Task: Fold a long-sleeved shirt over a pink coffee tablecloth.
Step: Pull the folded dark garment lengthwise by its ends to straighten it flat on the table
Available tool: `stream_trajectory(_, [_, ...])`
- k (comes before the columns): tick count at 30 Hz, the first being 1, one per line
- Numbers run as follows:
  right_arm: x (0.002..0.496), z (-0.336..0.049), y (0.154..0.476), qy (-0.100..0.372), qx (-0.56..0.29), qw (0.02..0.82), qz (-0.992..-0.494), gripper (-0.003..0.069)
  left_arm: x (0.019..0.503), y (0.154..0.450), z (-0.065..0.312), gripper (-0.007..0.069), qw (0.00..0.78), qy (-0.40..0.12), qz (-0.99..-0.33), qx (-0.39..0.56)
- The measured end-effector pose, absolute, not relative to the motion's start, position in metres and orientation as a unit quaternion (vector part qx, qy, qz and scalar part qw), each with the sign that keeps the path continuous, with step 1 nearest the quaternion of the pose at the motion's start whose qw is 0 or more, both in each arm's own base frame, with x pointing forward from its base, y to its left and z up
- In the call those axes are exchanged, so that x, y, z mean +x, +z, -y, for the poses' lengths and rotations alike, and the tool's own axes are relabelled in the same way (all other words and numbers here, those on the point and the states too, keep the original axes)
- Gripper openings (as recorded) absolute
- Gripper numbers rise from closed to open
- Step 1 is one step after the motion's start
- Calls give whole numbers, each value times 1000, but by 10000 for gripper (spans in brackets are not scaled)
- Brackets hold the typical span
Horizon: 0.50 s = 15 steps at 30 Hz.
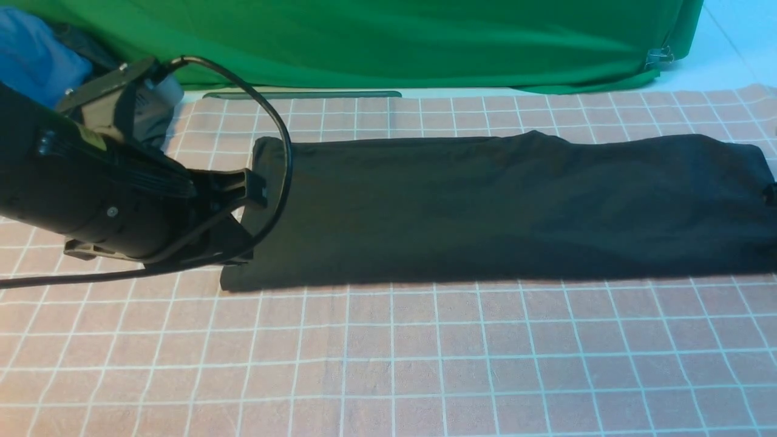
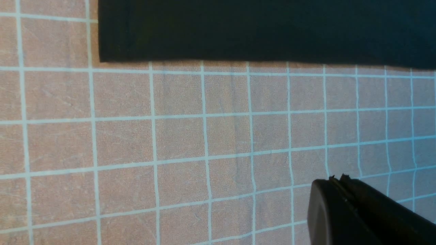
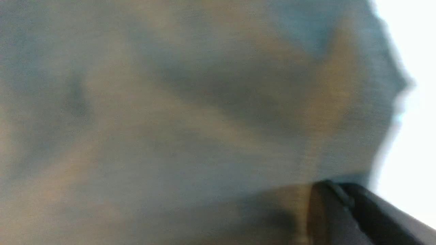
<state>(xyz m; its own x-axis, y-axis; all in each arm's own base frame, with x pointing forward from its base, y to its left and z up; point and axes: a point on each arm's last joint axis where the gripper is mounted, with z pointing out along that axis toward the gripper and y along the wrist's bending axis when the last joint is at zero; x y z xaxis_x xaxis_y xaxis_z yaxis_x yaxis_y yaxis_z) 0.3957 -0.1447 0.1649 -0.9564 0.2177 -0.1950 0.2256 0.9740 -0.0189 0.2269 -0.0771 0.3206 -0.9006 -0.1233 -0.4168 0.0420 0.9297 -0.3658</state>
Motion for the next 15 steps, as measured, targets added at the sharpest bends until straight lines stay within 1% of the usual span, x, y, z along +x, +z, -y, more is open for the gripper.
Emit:
stream_trajectory(2, [396,153,171,-25,123,101,-987,102,227,320,77,13,222,-182,-958,-15])
stream_trajectory(5, [403,156,192,-29,130,135,-982,102,227,320,76,13,222,-175,-959,-12])
stream_trajectory(8, [417,149,225,5,141,202,-969,103,227,320,75,13,225,-173,-959,-11])
stream_trajectory(9, [419,147,229,14,140,216,-966,101,227,320,75,13,226,-173,-959,-11])
stream_trajectory(11, [428,137,244,54,126,250,-959,83,228,320,75,13,229,-173,-958,-12])
stream_trajectory(13, [434,124,248,85,96,259,-957,51,228,321,75,13,231,-175,-957,-16])
stream_trajectory(15, [440,114,240,94,80,253,-960,35,228,321,75,13,231,-174,-957,-17])
